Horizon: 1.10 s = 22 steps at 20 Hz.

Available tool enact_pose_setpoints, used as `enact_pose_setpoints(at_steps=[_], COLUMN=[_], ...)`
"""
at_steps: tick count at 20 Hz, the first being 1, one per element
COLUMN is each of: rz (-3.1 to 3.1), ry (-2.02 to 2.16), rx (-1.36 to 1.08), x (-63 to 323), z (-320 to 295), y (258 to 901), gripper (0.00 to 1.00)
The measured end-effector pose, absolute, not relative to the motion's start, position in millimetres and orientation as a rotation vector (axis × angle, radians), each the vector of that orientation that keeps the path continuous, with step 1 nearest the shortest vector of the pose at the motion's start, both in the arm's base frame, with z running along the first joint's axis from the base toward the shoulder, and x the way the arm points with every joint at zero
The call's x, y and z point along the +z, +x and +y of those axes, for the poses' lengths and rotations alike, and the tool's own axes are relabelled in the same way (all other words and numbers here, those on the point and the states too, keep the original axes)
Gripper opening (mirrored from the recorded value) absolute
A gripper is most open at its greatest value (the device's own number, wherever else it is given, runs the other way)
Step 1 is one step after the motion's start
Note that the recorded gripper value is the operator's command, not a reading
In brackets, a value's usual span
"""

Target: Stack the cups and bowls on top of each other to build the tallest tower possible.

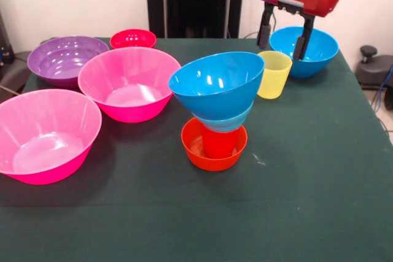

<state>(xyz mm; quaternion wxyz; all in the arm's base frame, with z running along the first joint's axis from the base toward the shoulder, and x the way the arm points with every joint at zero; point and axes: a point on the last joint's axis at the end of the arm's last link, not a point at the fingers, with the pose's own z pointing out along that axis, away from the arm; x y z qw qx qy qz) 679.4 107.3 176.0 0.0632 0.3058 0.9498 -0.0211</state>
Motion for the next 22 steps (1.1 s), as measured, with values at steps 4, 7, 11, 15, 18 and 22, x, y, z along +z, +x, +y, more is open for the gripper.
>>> enact_pose_setpoints(at_steps=[4,7,11,15,18,22], rz=[2.921,2.951,2.983,3.027,3.022,2.959], ry=[0.979,1.006,0.98,0.847,0.765,0.697], rx=[-0.011,0.026,0.045,0.014,-0.008,-0.046], x=[192,207,229,262,286,307], z=[97,87,66,18,-17,-59], y=[684,688,696,719,743,779], gripper=[1.0,1.0,1.0,1.0,1.0,1.0])
